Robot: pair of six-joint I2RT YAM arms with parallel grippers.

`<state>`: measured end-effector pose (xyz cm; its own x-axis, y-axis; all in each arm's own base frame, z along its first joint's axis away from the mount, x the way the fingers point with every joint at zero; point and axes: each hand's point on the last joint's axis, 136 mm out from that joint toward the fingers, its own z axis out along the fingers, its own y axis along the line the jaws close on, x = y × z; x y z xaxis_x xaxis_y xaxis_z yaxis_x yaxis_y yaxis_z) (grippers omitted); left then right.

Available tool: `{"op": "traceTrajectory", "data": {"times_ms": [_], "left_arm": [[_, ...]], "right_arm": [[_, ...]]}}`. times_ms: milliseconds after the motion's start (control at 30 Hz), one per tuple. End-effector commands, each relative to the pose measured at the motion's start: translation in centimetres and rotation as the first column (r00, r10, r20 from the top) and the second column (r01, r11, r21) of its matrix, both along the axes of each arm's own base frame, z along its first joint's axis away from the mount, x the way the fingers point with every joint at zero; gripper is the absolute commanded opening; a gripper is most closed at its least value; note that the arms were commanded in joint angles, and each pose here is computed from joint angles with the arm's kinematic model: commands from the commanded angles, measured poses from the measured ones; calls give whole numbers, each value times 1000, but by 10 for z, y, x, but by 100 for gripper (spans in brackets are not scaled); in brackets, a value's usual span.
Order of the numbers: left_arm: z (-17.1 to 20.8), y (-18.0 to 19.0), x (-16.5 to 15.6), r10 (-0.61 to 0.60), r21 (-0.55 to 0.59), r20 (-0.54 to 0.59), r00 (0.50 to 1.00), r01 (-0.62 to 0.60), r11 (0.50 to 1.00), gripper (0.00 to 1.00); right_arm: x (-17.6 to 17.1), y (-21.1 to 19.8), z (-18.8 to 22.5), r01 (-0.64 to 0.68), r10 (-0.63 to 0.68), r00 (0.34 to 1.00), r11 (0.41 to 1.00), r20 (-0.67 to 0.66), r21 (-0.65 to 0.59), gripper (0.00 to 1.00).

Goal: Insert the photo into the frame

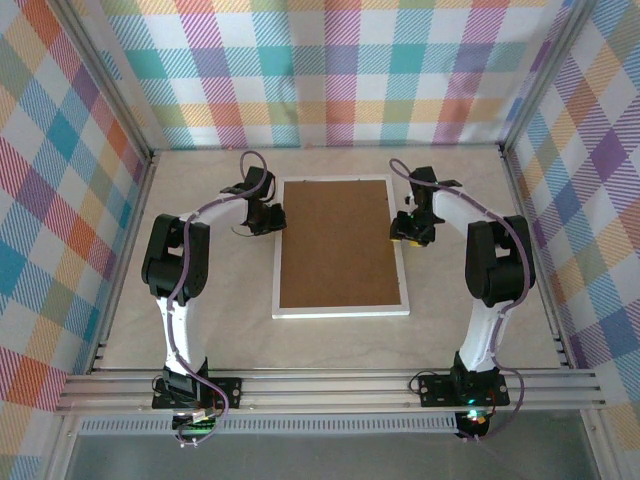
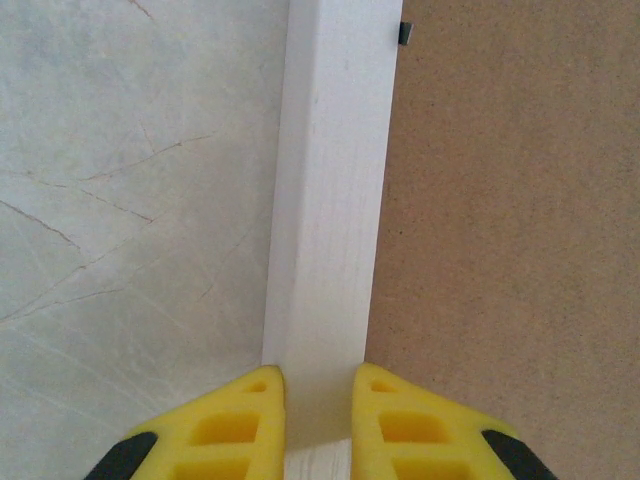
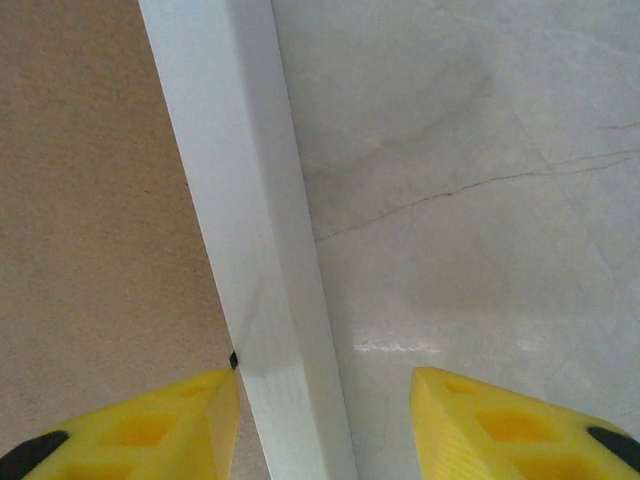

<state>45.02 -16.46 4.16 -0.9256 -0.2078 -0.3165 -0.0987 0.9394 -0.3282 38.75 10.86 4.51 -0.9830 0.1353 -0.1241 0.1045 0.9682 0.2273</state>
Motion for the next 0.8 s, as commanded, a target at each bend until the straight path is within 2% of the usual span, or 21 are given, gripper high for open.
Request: {"op": "traceTrajectory", "data": {"times_ms": [0,133,333,767], "left_arm": [[-5,-5,-11,-12,0,-43,999,12,1000,13],[-5,-4,-12,-11,3,-46,999,11,1000,14],[-8,-4,-14,-11,3,-53,999,11,1000,14],[-7,-5,-15,-14,2,-52,999,14,1000,14]], "right_arm": [[0,2,-6,-12,12,1000,1000,2,-11,49],[0,-2,-13,-5,5,1000,999,-6,-33,49],[7,-5,0,4,-1,999,999,45,-51,49],[-13,24,-32,-39,39,998,999,-47,3,49]]}}
